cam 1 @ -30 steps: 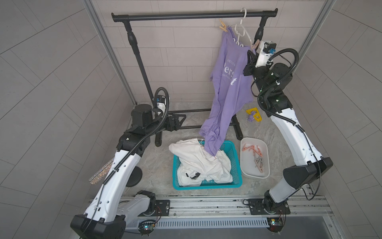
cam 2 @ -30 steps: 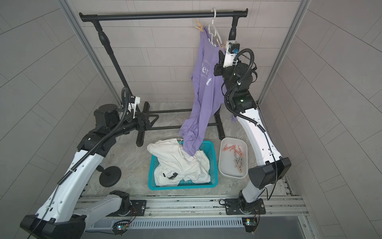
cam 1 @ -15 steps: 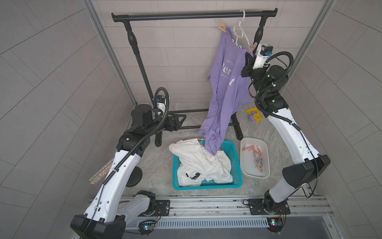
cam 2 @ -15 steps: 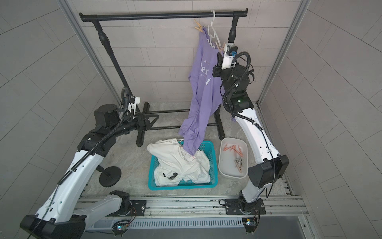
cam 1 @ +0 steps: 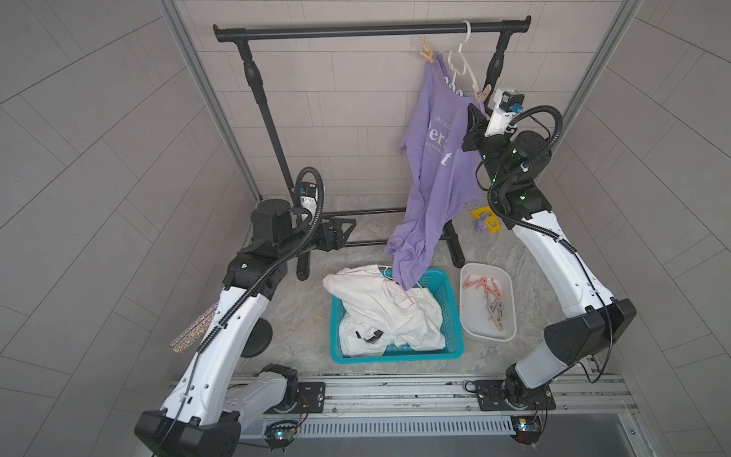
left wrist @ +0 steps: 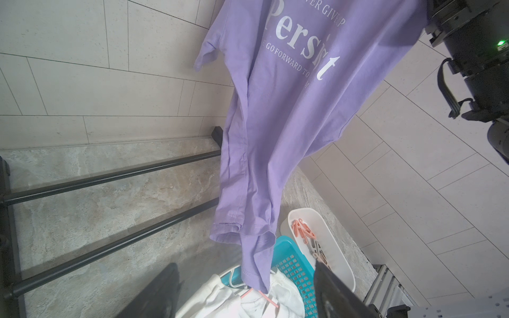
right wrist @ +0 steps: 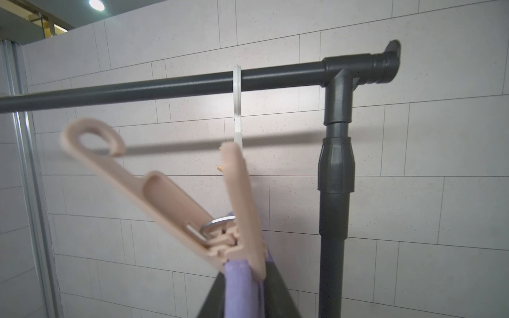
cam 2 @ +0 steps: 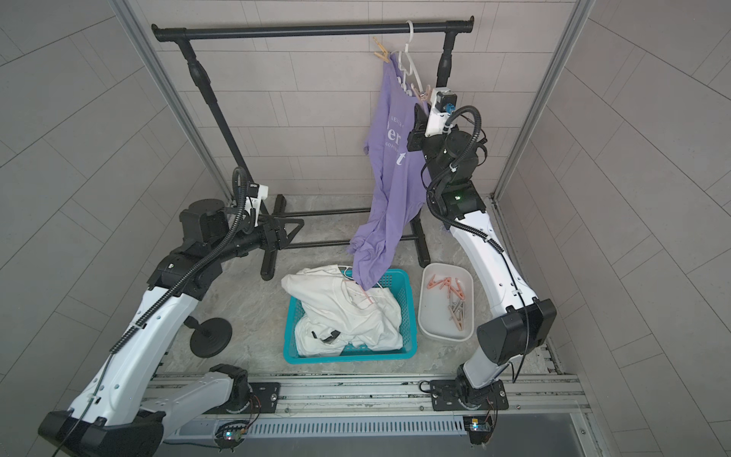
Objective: Use clothespins to secure the t-shirt on both sides of the hanger
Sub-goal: Hang the hanger on the clothesline.
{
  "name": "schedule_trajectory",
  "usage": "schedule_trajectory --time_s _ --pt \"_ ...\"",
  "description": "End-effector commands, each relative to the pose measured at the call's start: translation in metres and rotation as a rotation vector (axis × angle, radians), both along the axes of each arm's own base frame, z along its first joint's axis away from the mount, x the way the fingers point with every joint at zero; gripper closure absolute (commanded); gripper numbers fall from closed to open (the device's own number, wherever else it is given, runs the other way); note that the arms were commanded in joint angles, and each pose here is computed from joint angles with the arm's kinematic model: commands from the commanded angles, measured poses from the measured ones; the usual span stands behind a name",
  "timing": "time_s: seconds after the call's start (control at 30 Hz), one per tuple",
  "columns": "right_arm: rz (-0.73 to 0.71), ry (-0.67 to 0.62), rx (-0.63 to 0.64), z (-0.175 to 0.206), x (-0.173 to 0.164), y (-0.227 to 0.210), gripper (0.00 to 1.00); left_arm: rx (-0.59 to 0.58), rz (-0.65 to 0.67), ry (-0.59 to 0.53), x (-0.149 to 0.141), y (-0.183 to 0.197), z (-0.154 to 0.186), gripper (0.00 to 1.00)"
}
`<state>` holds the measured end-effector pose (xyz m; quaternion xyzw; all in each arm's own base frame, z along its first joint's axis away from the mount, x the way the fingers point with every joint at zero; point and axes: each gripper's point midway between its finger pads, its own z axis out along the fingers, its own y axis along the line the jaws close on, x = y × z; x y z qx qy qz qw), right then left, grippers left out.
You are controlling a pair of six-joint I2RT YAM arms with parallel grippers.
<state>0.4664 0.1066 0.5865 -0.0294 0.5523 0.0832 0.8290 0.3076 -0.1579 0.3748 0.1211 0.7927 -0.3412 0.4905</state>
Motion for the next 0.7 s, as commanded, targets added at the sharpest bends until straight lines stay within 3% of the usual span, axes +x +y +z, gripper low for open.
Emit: schedule_trajectory --time_s 0.0,0.1,0.2,0.4,0.67 --pt "-0.008 -0.069 0.052 0.025 -0.027 -0.013 0.56 -0.008 -0.019 -0.029 -0.006 -0.002 0.009 0.21" --pt "-0.011 -0.044 0.070 0.013 -0.032 -0.016 0.35 -0.010 -0.022 -0.025 -0.006 -0.003 0.007 0.20" --pt "-0.030 0.005 0.084 -0.005 -0.037 -0.022 0.25 -0.009 -0.021 -0.022 -0.006 -0.003 0.006 0.20" --pt "-0.054 0.110 0.088 -0.054 -0.051 -0.031 0.21 -0.011 -0.036 -0.003 -0.004 -0.005 -0.002 0.20" --pt "-0.029 0.348 0.110 -0.139 -0.072 -0.033 0.14 -0.011 -0.051 0.018 -0.003 -0.009 -0.015 0.20"
